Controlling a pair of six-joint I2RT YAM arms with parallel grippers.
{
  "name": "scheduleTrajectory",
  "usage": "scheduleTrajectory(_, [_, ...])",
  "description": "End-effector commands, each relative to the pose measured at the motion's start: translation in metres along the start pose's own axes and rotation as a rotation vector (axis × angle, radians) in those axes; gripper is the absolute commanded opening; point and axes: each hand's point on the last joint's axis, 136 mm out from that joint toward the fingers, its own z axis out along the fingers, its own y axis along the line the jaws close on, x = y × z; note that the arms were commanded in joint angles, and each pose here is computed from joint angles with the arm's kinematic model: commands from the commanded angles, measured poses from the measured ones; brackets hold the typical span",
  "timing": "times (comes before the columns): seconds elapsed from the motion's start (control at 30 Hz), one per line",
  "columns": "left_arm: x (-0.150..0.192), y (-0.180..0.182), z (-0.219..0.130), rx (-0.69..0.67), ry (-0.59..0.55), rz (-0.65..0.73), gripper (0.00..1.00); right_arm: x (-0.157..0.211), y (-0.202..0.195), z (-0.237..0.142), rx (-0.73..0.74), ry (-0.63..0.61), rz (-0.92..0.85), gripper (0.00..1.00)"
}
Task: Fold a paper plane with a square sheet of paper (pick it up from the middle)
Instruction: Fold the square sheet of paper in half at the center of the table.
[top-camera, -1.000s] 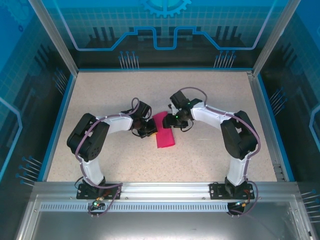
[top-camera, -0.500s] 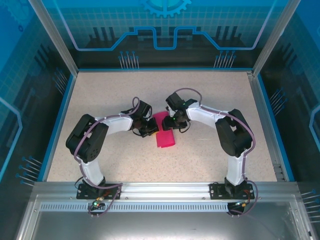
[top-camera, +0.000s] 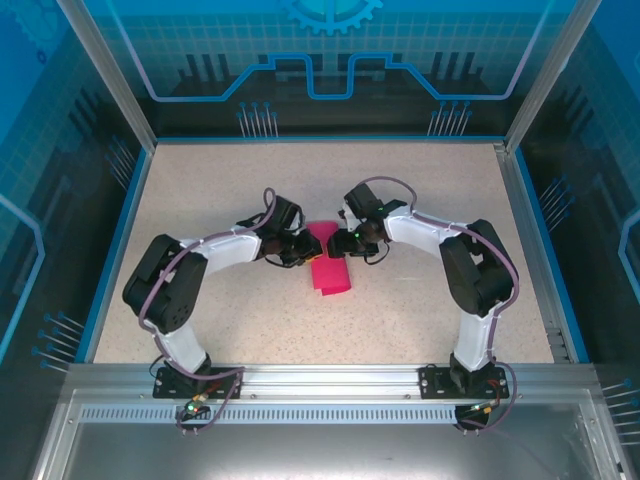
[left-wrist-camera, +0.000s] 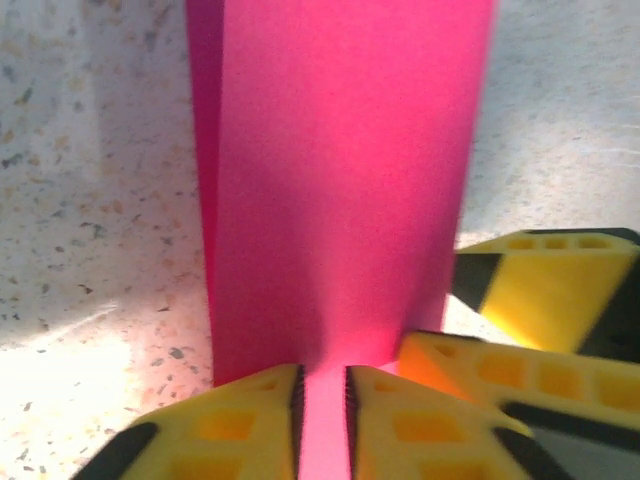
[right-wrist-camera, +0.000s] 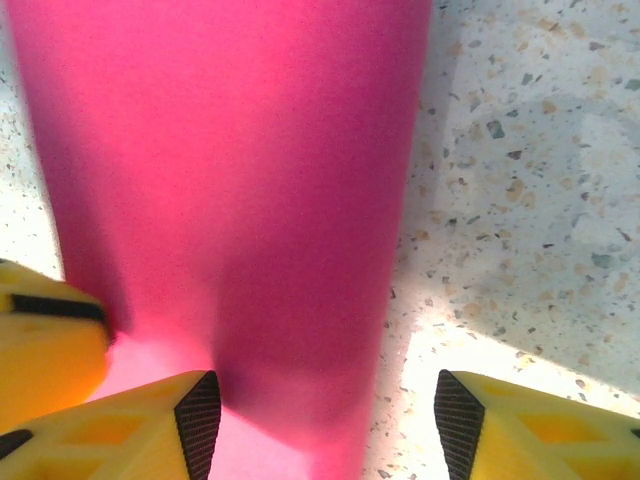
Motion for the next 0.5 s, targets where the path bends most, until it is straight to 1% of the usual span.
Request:
scheduleTrajectory(0.0, [0.003,-0.012,-0.021,0.025,-0.040,0.052,0.29,0.000,-0.004,-0.006,-0.010,-0.007,0.025,0.61])
scheduleTrajectory(0.03, [0.002,-0.010,-0.024,0.015,-0.052,0.055,0.32,0.000,-0.005,-0.006,-0.008,-0.006,0.027,0.60])
scheduleTrajectory(0.13, [0.004,-0.004,-0.026,-0.010,-0.058,0.058,0.33,0.000,-0.007,-0.005,-0.001,-0.006,0.031,0.59])
scheduleTrajectory(0.37, [0.004,0.002,-0.012,-0.019,-0.029,0.031,0.31,0.001,-0.011,-0.004,0.007,-0.003,0.035,0.56])
scheduleTrajectory(0.47, [0.003,0.011,-0.008,-0.055,-0.030,0.009,0.33,0.001,-0.012,-0.004,0.007,-0.003,0.035,0.56])
